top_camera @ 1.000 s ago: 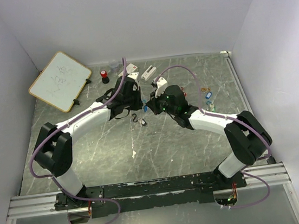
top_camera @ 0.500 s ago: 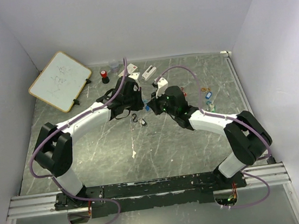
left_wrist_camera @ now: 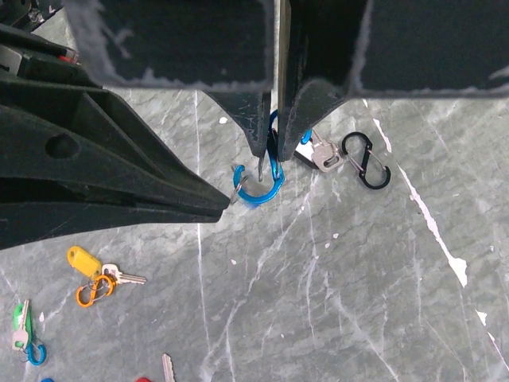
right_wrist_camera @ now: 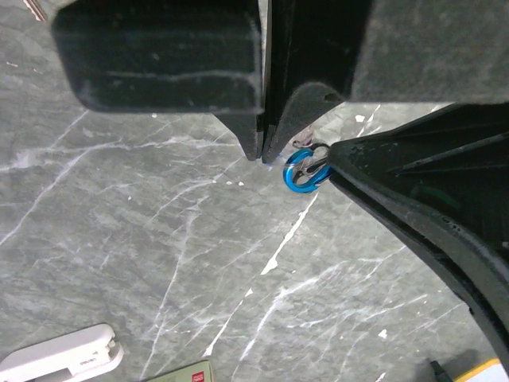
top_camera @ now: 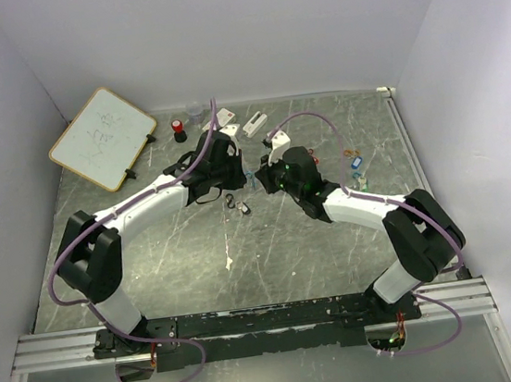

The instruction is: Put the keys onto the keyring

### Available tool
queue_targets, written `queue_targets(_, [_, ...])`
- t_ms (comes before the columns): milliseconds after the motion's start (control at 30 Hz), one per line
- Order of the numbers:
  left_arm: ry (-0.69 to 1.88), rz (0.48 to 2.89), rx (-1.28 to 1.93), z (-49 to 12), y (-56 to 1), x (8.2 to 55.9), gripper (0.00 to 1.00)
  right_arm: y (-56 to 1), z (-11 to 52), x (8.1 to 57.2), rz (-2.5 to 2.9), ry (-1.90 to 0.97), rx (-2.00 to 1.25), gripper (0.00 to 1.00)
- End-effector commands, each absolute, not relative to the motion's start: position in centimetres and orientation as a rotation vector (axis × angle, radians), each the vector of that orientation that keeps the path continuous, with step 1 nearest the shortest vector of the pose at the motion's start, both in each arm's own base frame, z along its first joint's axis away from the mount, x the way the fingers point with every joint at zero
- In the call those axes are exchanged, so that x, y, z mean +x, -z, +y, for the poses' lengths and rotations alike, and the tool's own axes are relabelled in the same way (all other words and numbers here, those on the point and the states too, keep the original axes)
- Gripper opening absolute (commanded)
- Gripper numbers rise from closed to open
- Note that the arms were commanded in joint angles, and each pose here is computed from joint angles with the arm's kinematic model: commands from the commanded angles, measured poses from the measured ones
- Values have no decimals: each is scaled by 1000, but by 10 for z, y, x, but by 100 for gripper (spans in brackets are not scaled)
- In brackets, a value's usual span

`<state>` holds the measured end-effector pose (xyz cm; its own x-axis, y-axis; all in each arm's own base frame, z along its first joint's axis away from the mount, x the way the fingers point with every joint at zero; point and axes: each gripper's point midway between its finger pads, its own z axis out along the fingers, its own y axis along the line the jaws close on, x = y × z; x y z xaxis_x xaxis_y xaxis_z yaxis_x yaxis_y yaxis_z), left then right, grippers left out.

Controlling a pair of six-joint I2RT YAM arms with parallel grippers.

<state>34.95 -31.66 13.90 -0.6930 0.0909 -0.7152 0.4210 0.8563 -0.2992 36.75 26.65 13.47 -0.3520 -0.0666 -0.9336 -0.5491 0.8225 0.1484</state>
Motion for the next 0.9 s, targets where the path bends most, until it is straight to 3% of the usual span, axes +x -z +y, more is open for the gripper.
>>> queue_targets(0, [623, 2270, 415, -319, -152, 338, 7, -148, 258, 372, 1844, -509, -417, 0])
queue_targets(867, [638, 2248, 395, -319, -155, 339, 7, -151, 249, 370, 1852, -474, -381, 0])
